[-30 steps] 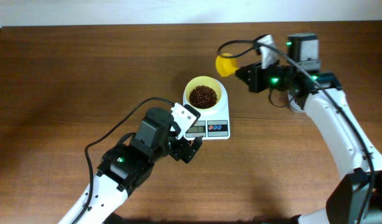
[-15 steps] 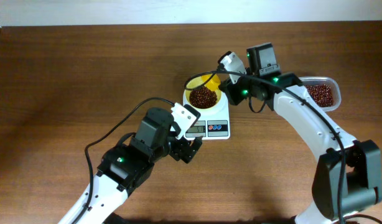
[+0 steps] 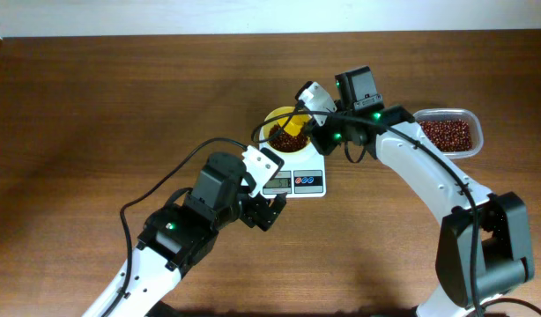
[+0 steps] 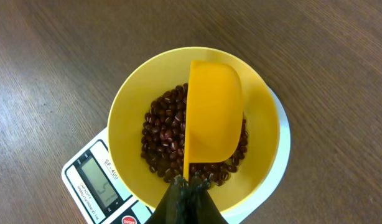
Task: Scoop item into bowl and weigh 50g on scale
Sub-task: 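Tip the scoop over the bowl to add a few beans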
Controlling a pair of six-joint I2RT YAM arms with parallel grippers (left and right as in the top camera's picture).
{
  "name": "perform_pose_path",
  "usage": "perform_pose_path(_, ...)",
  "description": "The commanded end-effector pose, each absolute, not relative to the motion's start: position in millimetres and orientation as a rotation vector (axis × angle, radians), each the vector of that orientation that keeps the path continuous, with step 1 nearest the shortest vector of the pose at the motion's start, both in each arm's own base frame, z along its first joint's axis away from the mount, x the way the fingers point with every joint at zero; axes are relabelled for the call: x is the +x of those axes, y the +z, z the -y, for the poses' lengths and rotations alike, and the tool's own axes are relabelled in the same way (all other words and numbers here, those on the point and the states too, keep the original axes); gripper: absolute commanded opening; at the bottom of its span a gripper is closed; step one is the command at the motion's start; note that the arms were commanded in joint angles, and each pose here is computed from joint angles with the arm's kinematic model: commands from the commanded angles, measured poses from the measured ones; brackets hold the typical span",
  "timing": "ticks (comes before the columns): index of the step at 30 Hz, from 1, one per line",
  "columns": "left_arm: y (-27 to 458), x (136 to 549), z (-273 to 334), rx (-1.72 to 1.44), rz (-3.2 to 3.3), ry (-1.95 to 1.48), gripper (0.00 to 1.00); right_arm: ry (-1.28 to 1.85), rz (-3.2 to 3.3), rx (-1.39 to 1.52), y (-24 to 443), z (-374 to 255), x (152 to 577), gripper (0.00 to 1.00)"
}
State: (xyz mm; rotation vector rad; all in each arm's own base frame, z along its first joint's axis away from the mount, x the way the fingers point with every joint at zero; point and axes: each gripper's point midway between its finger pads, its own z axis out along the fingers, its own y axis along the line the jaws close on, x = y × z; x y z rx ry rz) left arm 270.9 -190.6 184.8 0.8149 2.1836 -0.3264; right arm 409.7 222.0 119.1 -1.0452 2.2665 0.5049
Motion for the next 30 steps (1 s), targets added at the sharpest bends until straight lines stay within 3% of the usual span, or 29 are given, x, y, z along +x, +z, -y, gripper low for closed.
perform_pose_path(1,182,269,191,0.806,-2.195,-0.336,0.99,0.428,-2.238,-1.124,113,-222,413,0.04)
perform_pose_path(8,182,269,191,0.806,-2.195,-0.336,0.99,0.322,-2.095,-1.345,112,-220,414,0.04)
perform_pose_path(30,182,269,191,0.806,-2.195,-0.336,0.99,0.410,-2.192,-1.387,97,-233,383,0.04)
